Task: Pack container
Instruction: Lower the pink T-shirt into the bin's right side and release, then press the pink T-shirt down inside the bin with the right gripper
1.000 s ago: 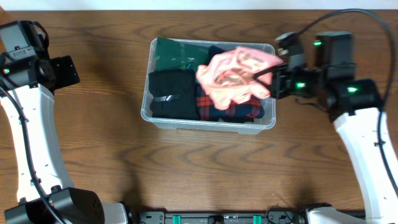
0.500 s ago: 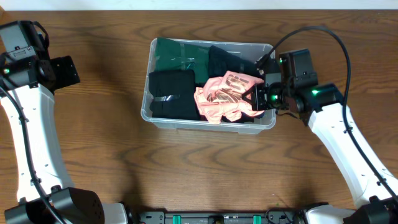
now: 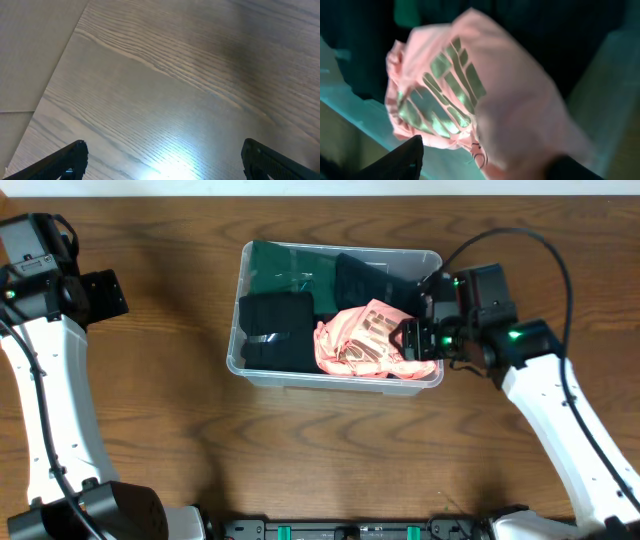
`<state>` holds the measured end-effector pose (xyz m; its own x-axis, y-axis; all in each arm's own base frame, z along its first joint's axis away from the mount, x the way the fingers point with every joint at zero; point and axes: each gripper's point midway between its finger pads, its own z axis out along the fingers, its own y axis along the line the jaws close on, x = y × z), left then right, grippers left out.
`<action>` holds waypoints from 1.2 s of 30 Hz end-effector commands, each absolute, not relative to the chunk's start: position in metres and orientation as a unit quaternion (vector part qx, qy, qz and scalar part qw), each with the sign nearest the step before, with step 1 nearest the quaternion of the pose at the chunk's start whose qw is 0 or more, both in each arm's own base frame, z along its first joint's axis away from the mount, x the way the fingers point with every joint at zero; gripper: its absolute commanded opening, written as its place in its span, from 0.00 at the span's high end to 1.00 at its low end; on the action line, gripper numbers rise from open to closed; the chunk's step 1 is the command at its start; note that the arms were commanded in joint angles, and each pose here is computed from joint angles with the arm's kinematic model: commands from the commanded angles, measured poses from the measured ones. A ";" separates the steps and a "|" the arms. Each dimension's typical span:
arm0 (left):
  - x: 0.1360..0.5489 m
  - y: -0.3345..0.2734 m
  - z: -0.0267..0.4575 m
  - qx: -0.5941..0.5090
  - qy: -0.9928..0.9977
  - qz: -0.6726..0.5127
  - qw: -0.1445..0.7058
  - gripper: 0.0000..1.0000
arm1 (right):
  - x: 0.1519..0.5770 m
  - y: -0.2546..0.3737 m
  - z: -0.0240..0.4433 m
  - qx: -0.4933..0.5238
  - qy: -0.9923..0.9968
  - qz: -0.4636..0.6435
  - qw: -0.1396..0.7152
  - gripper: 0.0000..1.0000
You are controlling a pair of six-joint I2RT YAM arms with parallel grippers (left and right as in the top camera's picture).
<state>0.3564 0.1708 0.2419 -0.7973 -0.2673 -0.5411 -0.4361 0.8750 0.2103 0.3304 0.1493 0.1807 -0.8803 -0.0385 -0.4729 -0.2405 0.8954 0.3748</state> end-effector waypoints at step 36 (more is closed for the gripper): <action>0.355 0.172 0.239 -0.185 0.935 0.169 0.250 0.02 | 0.367 0.138 0.220 -0.097 0.954 0.113 0.262 0.41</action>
<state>0.3564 0.1709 0.2420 -0.7971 -0.2673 -0.5414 -0.4362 0.8750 0.2102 0.3529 0.1607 0.1505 -0.9160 -0.1764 -0.3603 -0.2663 0.9391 0.2171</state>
